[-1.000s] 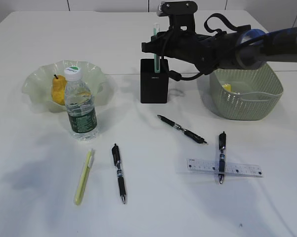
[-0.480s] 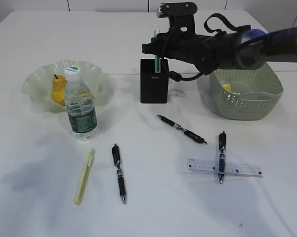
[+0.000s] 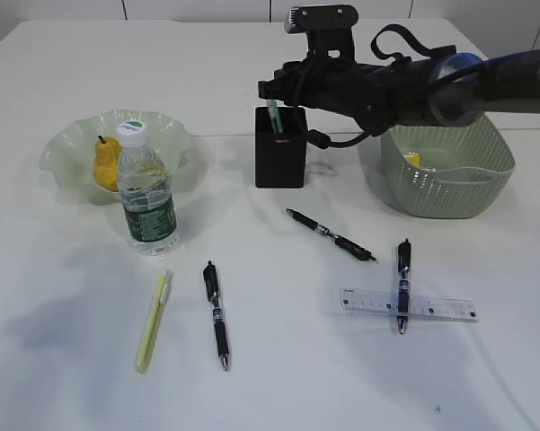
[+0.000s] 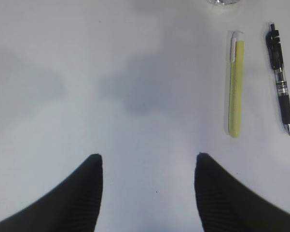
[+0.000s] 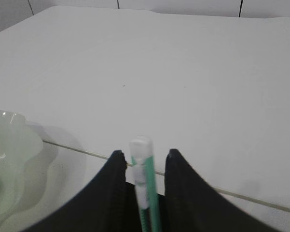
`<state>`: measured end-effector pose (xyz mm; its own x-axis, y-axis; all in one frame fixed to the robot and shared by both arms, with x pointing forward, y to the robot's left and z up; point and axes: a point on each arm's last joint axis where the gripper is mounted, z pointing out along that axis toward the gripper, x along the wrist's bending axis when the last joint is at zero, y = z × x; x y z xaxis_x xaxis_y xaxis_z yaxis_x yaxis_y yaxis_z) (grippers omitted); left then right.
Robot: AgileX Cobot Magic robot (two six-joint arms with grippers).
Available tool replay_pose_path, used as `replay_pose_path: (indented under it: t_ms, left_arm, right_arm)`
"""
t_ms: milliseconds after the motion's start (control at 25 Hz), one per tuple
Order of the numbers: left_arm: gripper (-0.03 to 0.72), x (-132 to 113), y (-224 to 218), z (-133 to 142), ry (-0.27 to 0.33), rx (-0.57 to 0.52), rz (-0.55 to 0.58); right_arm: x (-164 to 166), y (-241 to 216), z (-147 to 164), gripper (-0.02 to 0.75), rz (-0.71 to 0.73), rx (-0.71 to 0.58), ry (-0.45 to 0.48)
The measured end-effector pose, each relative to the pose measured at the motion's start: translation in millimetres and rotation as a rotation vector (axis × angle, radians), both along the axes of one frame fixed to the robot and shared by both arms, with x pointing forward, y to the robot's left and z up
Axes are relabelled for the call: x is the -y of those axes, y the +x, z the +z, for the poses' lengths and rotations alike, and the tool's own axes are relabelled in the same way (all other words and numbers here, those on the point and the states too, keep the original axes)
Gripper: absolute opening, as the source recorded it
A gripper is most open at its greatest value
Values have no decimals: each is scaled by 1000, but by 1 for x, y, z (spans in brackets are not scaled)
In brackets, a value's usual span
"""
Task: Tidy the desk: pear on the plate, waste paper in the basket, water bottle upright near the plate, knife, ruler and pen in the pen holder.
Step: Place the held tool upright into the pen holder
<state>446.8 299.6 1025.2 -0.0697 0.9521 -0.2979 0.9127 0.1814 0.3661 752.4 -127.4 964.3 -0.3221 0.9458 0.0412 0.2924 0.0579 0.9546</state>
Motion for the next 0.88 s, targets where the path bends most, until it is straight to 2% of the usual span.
replay_pose_path:
  t_ms: [320, 600, 880]
  left_arm:
    - [428, 0, 0, 0, 0, -1, 0]
    - [426, 0, 0, 0, 0, -1, 0]
    - [426, 0, 0, 0, 0, 1, 0]
  right_arm:
    - [1, -1, 0, 241, -3, -22, -11]
    - [10, -17, 30, 242, -42, -188, -83]
    - [25, -47, 62, 242, -48, -396, -249]
